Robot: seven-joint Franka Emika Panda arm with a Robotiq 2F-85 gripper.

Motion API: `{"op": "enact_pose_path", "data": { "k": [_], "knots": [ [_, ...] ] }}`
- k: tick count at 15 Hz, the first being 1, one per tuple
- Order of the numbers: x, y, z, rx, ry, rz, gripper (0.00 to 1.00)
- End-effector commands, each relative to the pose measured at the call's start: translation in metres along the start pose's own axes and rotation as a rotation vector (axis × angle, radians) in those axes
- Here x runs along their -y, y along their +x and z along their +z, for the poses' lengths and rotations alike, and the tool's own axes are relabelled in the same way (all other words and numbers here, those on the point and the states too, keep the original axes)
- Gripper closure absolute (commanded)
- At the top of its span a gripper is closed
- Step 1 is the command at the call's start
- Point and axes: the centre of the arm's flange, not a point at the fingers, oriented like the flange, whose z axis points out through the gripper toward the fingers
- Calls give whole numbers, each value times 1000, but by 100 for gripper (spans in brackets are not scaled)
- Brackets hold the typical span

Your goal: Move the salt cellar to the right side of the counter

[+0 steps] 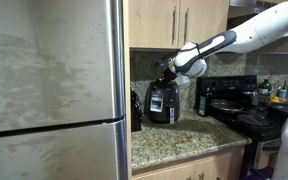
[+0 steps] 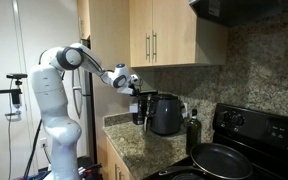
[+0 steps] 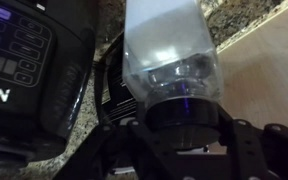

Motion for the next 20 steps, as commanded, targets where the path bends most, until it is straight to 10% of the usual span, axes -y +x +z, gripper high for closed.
{"op": "enact_pose_path", "data": {
  "k": [1, 3, 4, 14, 15, 16, 20],
  "knots": [
    [-5, -1, -16, -16, 13, 6, 38],
    [-2, -4, -36, -32, 22, 7, 38],
    [1, -5, -38, -32, 25, 3, 63],
    [-131, -47, -149, -141, -437, 337, 63],
    [-134, -52, -139, -168, -454, 401, 63],
    [-138, -39, -139, -135, -400, 339, 38],
    [-144, -55, -136, -132, -428, 403, 38]
  ]
}}
